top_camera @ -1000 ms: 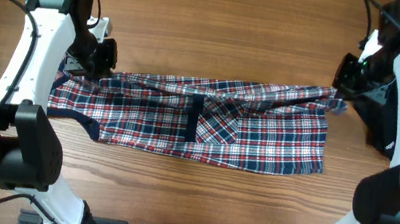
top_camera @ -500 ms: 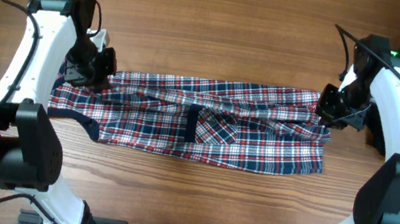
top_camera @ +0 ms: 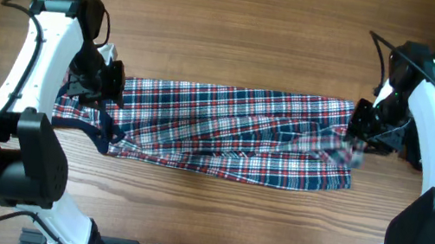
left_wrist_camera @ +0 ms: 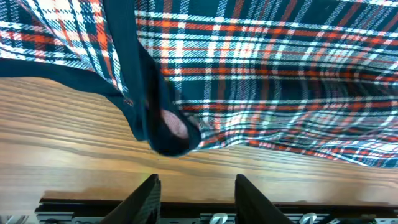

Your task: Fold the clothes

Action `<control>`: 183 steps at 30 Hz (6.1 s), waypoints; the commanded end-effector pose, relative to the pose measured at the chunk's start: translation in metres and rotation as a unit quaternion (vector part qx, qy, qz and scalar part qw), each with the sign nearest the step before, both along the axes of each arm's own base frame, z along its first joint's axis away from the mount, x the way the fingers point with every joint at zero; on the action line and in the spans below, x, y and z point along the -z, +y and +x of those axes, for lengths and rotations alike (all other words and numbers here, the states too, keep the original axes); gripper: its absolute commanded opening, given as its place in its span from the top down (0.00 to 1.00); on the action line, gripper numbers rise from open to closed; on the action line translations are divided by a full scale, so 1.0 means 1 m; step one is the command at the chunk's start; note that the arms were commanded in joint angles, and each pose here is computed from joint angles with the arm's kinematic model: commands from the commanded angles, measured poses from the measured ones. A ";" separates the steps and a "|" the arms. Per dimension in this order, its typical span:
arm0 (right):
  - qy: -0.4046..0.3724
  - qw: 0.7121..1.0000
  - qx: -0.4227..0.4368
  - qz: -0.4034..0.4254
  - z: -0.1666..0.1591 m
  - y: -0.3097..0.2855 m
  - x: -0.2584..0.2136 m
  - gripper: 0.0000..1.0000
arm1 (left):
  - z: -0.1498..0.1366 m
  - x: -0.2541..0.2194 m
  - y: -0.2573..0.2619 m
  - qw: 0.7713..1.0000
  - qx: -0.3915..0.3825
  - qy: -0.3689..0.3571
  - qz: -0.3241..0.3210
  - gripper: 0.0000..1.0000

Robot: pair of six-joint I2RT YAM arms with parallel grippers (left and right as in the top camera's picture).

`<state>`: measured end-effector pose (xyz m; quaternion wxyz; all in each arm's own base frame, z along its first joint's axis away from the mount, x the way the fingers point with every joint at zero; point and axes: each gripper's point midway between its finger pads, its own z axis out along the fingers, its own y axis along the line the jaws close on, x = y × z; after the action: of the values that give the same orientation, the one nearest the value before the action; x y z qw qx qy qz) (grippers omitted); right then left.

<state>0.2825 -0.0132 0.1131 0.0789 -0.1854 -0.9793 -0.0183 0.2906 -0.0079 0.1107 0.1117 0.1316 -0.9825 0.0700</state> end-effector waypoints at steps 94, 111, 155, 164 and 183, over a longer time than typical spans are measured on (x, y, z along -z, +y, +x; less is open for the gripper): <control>-0.117 0.987 0.105 0.026 0.000 0.054 0.101 0.96 | 0.012 0.089 -0.316 0.960 0.128 -0.170 -0.182 0.96; -0.134 0.983 0.116 -0.046 0.004 0.029 0.102 0.95 | -0.003 0.078 -0.182 0.990 0.113 -0.077 -0.039 0.96; -0.174 0.979 0.108 -0.014 0.026 0.028 0.098 0.43 | -0.062 0.057 -0.052 0.949 -0.264 -0.160 0.069 0.21; -0.173 0.980 0.099 -0.012 0.025 0.028 0.098 0.43 | -0.057 0.078 -0.042 0.944 -0.278 -0.171 0.054 0.23; -0.161 0.983 0.087 -0.014 0.019 0.028 0.100 0.44 | -0.049 0.100 -0.039 0.942 -0.268 -0.192 0.060 0.96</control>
<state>0.3022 0.0137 0.0132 -0.0866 -0.2750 -0.9568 -0.0381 0.2451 -0.0513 0.0187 -0.1174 0.3788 -0.9147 0.0773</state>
